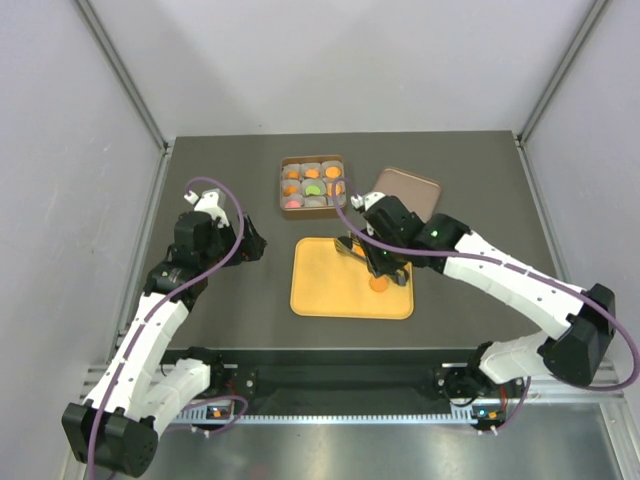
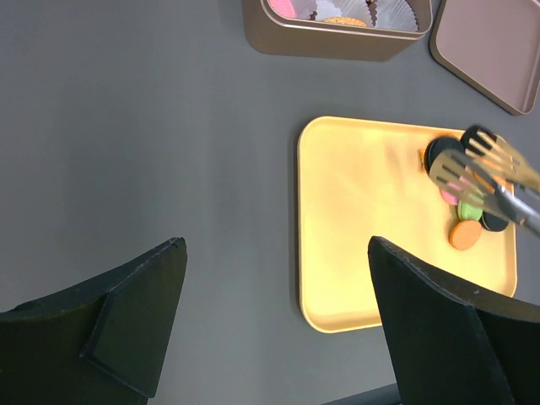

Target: Pack the cookies

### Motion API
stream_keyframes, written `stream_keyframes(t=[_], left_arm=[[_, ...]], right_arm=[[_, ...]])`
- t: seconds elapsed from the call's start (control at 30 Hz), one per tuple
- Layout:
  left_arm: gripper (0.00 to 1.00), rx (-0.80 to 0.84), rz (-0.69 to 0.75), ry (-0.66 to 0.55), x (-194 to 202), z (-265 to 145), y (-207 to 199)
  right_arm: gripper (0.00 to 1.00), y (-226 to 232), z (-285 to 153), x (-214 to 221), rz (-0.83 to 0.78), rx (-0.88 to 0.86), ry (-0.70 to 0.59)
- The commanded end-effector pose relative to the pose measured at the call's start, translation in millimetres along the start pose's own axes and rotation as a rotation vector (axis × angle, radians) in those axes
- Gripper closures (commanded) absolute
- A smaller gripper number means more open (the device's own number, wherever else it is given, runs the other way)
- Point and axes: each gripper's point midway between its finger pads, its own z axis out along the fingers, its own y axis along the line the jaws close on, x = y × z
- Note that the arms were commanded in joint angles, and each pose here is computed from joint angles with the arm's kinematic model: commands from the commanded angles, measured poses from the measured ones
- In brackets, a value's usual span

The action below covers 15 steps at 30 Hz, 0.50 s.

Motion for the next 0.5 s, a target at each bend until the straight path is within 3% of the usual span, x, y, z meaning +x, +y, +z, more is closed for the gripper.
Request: stream_keyframes(t=[0.0,0.27,0.47], left_arm=[[0.07,0.022,0.002,-0.041,-10,-1,-4],[0.07,0.023,0.002,-0.042,-10,-1,-4],[0.07,0.023,0.004,-0.042,-10,-1,-4]], right_arm=[[0.64,-3,-8,-53,0.014,0.000,-0.131],[0.64,-10,3,-122,0.050,-0.014,-0.234],[0.65,-24,40,-146,0.074,0.030,-0.223]])
